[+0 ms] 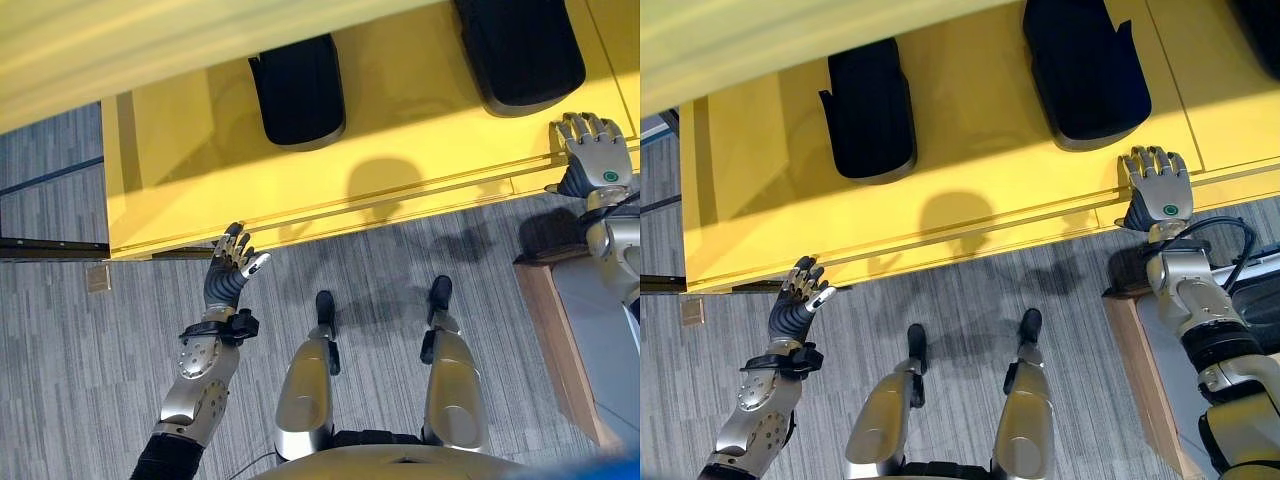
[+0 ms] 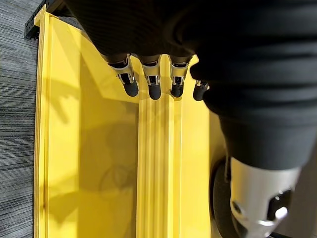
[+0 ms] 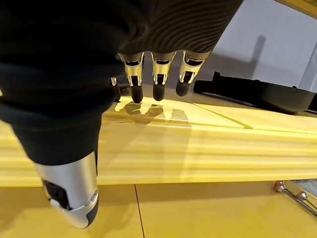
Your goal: Move parts from the plastic box to the shelf.
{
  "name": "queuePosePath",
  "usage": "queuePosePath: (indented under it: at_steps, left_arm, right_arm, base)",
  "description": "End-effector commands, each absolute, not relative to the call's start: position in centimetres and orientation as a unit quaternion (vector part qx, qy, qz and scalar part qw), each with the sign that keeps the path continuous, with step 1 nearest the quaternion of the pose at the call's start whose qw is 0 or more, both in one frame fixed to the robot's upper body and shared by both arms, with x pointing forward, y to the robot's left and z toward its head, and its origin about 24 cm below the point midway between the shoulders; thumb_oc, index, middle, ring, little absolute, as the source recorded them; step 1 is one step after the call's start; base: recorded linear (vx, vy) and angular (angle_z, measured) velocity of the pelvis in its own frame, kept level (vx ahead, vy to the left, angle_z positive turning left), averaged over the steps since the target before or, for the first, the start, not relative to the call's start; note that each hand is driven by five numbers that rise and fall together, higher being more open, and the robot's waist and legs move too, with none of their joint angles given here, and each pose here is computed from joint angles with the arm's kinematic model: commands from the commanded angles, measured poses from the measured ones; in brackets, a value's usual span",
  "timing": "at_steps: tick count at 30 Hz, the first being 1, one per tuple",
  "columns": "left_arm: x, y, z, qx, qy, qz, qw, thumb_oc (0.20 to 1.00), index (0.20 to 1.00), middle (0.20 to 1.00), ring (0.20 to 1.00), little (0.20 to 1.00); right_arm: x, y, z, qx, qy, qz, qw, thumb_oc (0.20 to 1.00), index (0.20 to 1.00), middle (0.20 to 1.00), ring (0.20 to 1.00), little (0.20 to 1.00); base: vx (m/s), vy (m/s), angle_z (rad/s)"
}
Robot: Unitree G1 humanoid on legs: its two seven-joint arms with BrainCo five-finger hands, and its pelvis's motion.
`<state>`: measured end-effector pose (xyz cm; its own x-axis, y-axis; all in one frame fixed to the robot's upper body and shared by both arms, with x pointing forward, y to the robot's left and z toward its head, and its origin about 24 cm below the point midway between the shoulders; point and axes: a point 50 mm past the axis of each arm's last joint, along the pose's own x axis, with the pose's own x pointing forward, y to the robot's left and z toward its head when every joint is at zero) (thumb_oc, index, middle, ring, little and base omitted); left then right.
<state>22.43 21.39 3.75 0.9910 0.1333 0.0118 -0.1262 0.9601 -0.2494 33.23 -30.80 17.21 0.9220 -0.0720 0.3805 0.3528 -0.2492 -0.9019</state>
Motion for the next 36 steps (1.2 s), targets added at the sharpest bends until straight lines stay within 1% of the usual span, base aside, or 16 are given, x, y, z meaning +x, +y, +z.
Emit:
queuePosePath:
  at_steps: [1,8,18,28,36]
  left_arm:
    - [21.8,22.5,4.9,-0.101,-0.037,0.068,0.992,1.0,1.0,1.0,1.0,1.0]
    - [21.9,22.6,4.9,-0.098,-0.038,0.068,0.992,1.0,1.0,1.0,1.0,1.0]
    - [22.1,22.6,5.3,-0.102,-0.046,0.074,0.991,1.0,1.0,1.0,1.0,1.0]
    - [22.1,22.7,5.4,-0.102,-0.05,0.075,0.991,1.0,1.0,1.0,1.0,1.0]
    - [22.1,22.7,5.5,-0.102,-0.052,0.076,0.991,1.0,1.0,1.0,1.0,1.0]
  right_arm:
    - [34.5,-27.5,17.0,-0.788,-0.133,-0.109,0.591,1.0,1.0,1.0,1.0,1.0]
    - [34.7,-26.5,17.2,-0.79,-0.148,-0.091,0.588,1.0,1.0,1.0,1.0,1.0]
    - [35.1,-25.8,17.8,-0.78,-0.157,-0.095,0.598,1.0,1.0,1.0,1.0,1.0]
    - [35.6,-25.8,18.7,-0.773,-0.16,-0.108,0.604,1.0,1.0,1.0,1.0,1.0]
    - [36.2,-26.8,19.8,-0.768,-0.148,-0.139,0.608,1.0,1.0,1.0,1.0,1.0]
  base:
    - [0.0,0.0,0.0]
    - [0.0,0.001,0.04]
    - [0.01,0.006,0.03]
    - [0.0,0.0,0.0]
    - [0.0,0.001,0.01]
